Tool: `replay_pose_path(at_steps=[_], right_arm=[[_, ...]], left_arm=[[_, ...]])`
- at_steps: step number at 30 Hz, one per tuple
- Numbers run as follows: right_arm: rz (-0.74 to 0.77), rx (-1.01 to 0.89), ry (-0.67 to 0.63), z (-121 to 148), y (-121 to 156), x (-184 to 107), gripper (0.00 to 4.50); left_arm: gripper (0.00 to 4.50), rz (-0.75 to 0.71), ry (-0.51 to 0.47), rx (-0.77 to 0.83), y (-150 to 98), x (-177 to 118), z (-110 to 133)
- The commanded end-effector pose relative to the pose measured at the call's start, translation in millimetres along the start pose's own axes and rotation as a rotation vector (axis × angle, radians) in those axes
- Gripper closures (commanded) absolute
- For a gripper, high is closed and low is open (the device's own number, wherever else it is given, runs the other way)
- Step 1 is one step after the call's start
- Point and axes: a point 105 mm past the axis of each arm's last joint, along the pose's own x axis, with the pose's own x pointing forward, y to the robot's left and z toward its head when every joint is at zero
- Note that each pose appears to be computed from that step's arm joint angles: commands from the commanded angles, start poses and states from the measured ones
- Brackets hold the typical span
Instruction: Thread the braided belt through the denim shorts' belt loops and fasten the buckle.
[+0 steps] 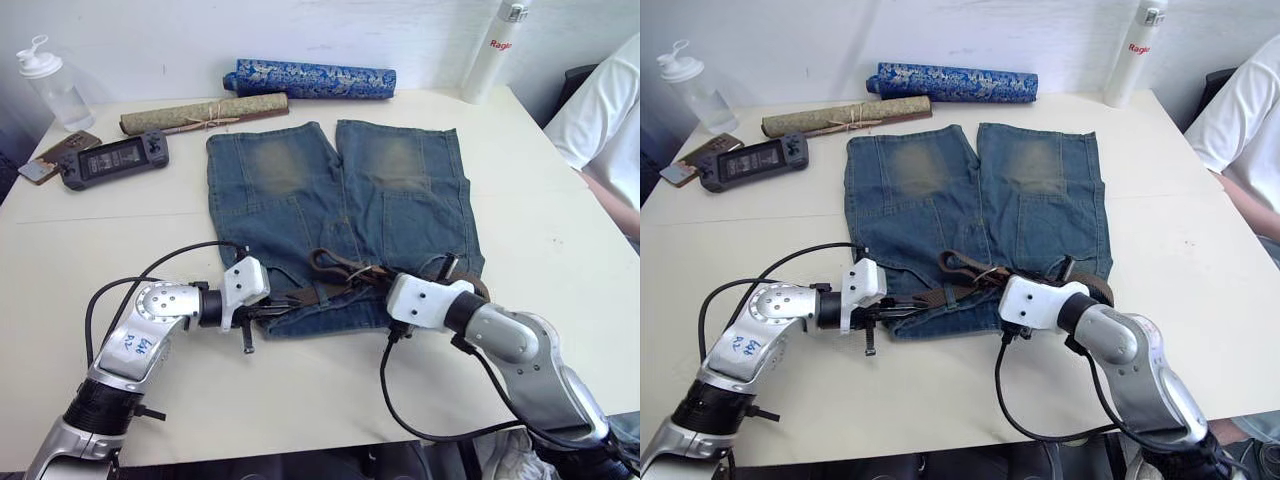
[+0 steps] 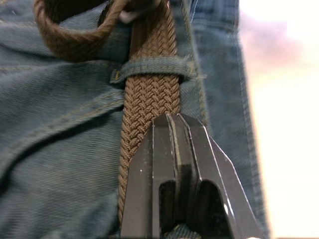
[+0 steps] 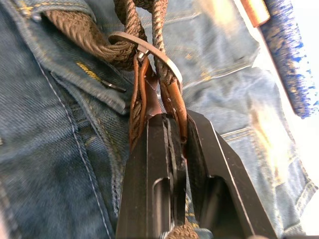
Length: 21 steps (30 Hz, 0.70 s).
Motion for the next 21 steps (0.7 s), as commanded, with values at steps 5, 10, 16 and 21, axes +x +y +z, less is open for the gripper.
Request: replay_pose_path(at_steps=[5, 10, 16, 21], right_arm=[[-0.019, -0.137, 0.291, -72, -22, -77, 4.5], [-0.064, -0.187, 0.523, -133, -43, -122, 4.5], [-0.131, -0.223, 0.576, -149, -60, -134, 4.5], [-0.121, -0.189, 0.459, -131, -45, -112, 4.5]], left_arm=[[4.43, 0.021, 0.171, -0.1, -9, -7, -53], [4.43, 0.04, 0.161, -0.102, -6, -7, -53], [4.43, 0.047, 0.159, -0.112, -6, -8, -53], [4.43, 0.058, 0.151, -0.109, -6, -10, -52]])
